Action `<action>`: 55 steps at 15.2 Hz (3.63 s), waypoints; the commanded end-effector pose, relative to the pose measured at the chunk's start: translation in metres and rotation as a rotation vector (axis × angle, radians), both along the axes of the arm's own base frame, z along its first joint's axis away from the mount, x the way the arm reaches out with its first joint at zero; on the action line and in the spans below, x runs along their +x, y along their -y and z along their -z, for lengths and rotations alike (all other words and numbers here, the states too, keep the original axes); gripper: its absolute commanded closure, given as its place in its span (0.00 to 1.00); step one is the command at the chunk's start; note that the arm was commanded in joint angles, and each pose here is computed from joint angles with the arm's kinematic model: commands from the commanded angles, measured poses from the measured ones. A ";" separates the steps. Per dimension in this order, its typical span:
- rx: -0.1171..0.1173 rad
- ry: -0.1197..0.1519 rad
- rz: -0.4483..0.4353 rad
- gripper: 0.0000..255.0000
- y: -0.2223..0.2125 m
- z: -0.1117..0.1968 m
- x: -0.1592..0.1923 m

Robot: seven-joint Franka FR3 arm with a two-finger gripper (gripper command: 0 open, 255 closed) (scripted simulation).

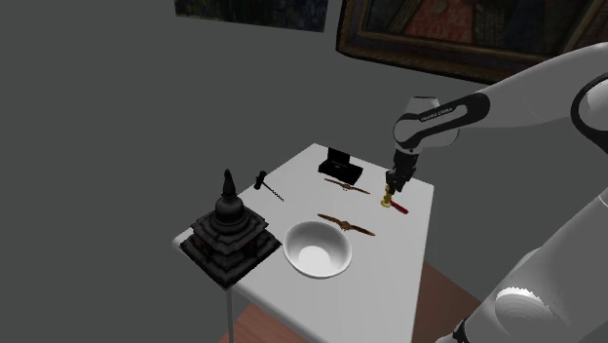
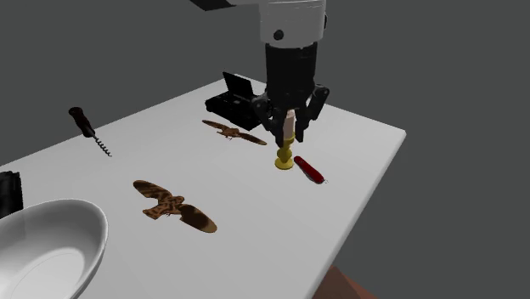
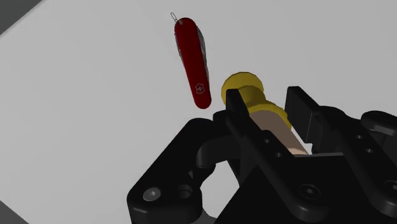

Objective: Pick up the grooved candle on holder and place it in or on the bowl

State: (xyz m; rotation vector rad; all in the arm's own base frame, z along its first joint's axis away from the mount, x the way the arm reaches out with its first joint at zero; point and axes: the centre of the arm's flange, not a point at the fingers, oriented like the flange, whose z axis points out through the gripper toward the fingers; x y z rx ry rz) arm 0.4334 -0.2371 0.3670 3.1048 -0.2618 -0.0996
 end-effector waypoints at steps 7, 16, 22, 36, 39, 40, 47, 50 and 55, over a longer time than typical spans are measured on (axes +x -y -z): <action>0.000 0.000 0.000 1.00 0.000 -0.042 0.000; 0.000 0.000 0.000 1.00 0.000 -0.090 0.000; 0.000 0.000 0.000 1.00 0.000 -0.120 0.000; 0.000 0.000 0.000 1.00 -0.183 -0.132 -0.015; 0.000 0.000 0.000 1.00 -0.223 -0.135 -0.018; 0.000 0.000 0.000 1.00 -0.236 -0.135 -0.019; 0.000 0.000 0.000 1.00 -0.328 -0.141 -0.027; 0.000 0.000 0.000 1.00 -0.367 -0.144 -0.030; 0.000 0.000 0.000 1.00 -0.416 -0.142 -0.034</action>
